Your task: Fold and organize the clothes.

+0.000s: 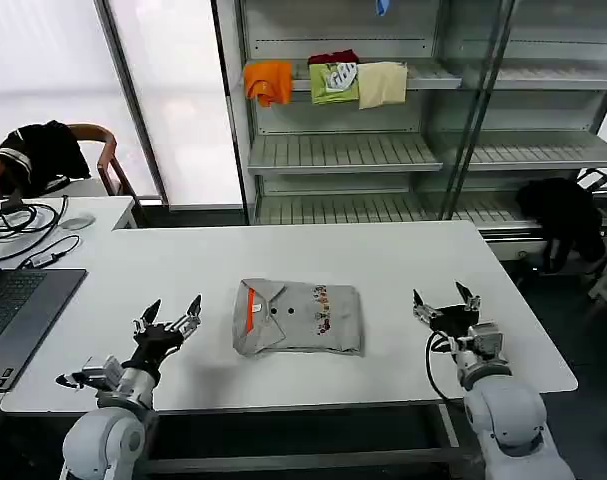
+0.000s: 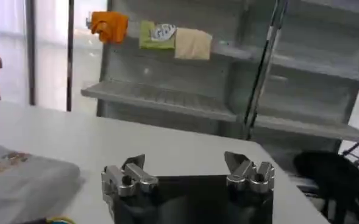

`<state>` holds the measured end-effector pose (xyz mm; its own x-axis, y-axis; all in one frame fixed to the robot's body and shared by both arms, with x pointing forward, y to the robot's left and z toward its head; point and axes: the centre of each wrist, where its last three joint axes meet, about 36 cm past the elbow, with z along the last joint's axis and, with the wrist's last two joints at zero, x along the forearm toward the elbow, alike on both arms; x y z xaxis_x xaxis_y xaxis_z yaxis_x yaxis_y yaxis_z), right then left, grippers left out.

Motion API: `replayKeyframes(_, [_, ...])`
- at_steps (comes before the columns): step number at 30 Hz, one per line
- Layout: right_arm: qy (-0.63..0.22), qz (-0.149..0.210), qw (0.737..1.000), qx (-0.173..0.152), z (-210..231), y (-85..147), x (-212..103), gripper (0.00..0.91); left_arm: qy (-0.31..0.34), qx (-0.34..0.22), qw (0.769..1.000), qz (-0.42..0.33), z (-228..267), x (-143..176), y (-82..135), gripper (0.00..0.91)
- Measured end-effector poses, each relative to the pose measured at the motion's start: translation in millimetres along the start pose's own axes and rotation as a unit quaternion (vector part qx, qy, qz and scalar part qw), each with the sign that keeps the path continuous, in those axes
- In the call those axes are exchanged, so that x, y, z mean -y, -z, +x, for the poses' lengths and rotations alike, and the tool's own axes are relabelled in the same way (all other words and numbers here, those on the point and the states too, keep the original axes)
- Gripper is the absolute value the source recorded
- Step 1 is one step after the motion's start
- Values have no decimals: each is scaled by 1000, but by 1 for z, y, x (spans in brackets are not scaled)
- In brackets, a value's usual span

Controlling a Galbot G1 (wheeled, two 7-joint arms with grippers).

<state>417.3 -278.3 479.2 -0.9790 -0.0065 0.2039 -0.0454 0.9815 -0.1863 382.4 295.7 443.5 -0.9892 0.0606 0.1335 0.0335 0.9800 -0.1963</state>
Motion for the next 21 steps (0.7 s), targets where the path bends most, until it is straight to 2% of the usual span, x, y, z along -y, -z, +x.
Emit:
replayKeyframes(10, [-4, 5, 1000, -4, -1, 6, 9, 907, 6, -2, 1000, 28, 10, -11, -4, 907])
replayKeyframes(21, [2, -15, 1000, -6, 9, 7, 15, 907, -18, -4, 999, 39, 17, -12, 2, 907])
